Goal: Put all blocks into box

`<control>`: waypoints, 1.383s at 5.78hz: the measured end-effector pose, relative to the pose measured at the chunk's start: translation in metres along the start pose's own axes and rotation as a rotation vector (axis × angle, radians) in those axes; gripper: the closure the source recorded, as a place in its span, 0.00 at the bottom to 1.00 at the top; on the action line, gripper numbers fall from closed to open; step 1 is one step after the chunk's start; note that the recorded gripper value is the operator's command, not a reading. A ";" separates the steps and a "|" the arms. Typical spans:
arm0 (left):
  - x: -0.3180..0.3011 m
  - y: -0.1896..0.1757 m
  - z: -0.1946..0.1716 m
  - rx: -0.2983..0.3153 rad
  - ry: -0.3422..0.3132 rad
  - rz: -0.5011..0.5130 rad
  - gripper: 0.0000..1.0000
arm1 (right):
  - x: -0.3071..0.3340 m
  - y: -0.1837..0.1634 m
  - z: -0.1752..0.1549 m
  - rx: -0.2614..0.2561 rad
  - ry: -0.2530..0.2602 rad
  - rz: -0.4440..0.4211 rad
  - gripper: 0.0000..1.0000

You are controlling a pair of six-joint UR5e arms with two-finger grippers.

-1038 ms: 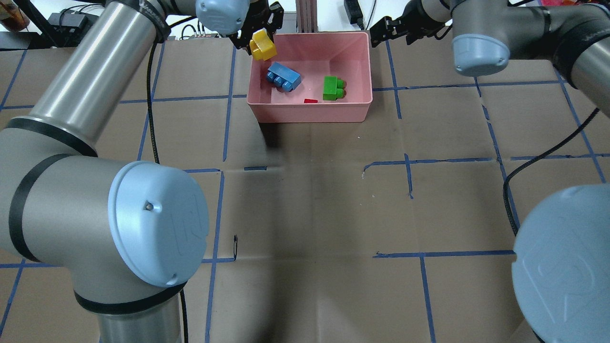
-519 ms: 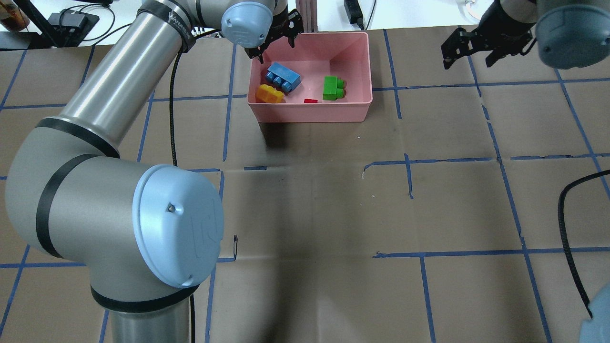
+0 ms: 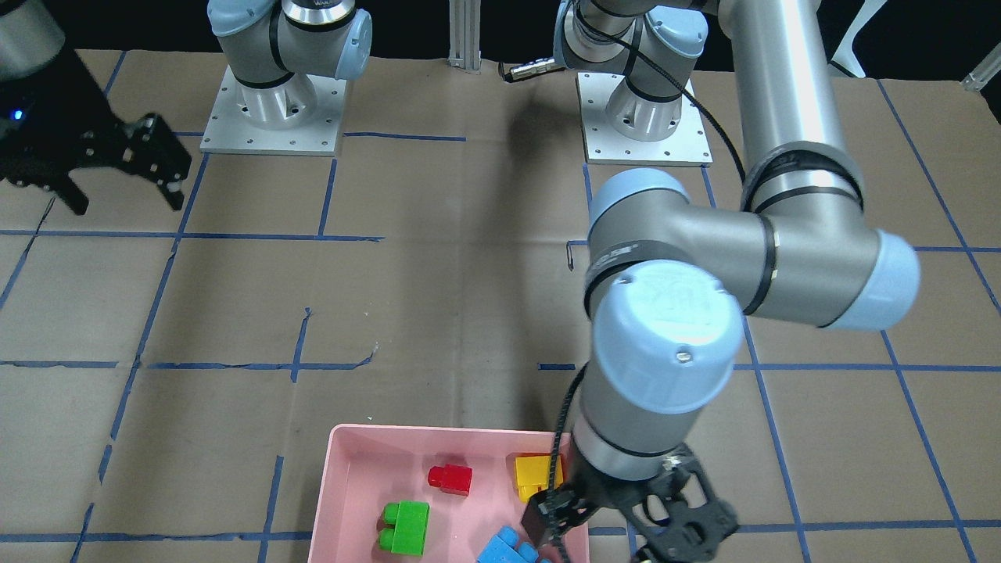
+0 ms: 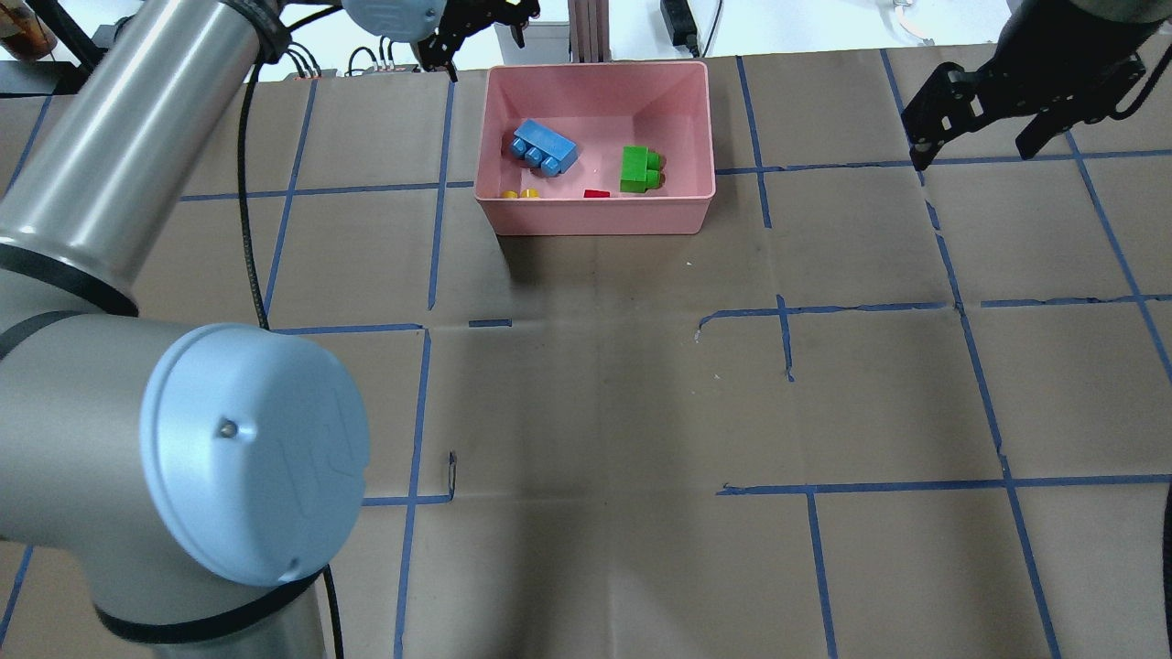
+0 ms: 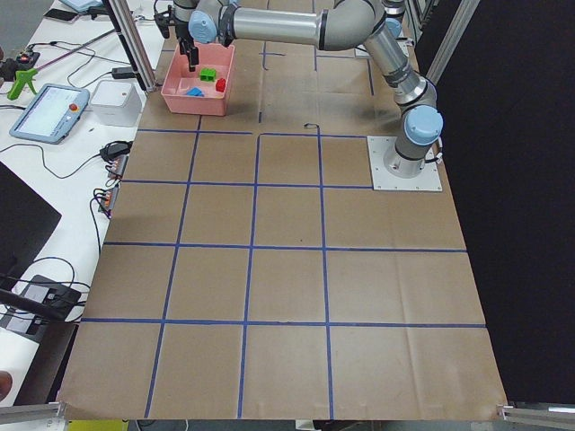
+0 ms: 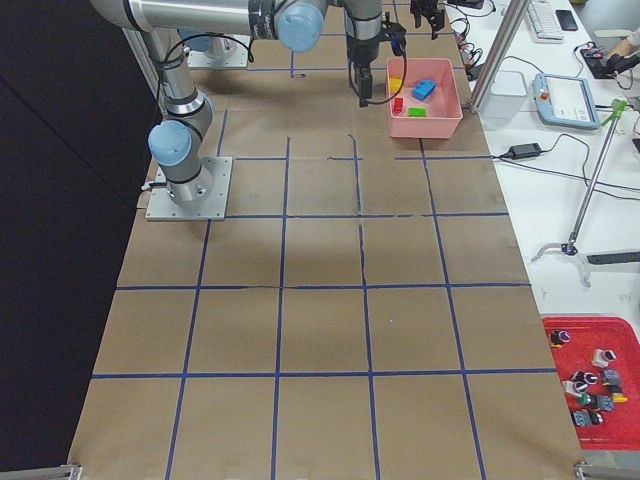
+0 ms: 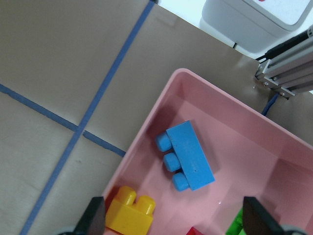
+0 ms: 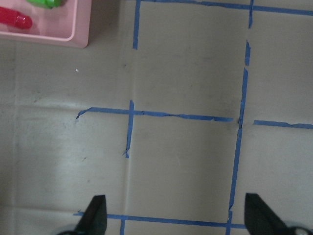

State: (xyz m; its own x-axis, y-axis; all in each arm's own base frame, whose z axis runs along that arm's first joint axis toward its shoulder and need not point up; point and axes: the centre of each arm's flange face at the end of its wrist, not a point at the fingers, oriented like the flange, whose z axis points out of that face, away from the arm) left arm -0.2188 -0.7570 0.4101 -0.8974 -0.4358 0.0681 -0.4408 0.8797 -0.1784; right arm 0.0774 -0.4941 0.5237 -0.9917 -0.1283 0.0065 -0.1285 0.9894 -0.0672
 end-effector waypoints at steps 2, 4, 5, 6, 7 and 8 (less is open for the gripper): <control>-0.089 -0.005 -0.064 -0.064 -0.022 0.207 0.00 | -0.094 0.017 -0.001 -0.031 -0.007 -0.051 0.00; -0.142 0.044 -0.107 -0.130 -0.028 0.480 0.00 | -0.119 0.020 0.038 -0.111 -0.011 -0.022 0.00; -0.159 0.082 -0.128 -0.170 -0.016 0.597 0.00 | -0.116 0.020 0.052 -0.138 -0.012 -0.020 0.00; -0.175 0.117 -0.144 -0.195 0.002 0.679 0.00 | -0.110 0.018 0.055 -0.144 -0.012 -0.012 0.00; -0.185 0.142 -0.154 -0.198 0.026 0.722 0.00 | -0.100 0.016 0.052 -0.139 -0.014 0.007 0.00; -0.188 0.152 -0.156 -0.190 0.048 0.737 0.00 | -0.092 0.016 0.050 -0.138 -0.015 0.023 0.00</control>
State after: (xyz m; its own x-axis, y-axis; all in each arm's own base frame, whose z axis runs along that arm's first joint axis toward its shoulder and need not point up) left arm -0.1199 -0.5117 0.5238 -0.9585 0.2823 0.0402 0.2816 0.9593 -0.0225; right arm 0.1664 -0.4701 0.4717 -0.9944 -0.1057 -0.0083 -0.1060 0.9918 0.0712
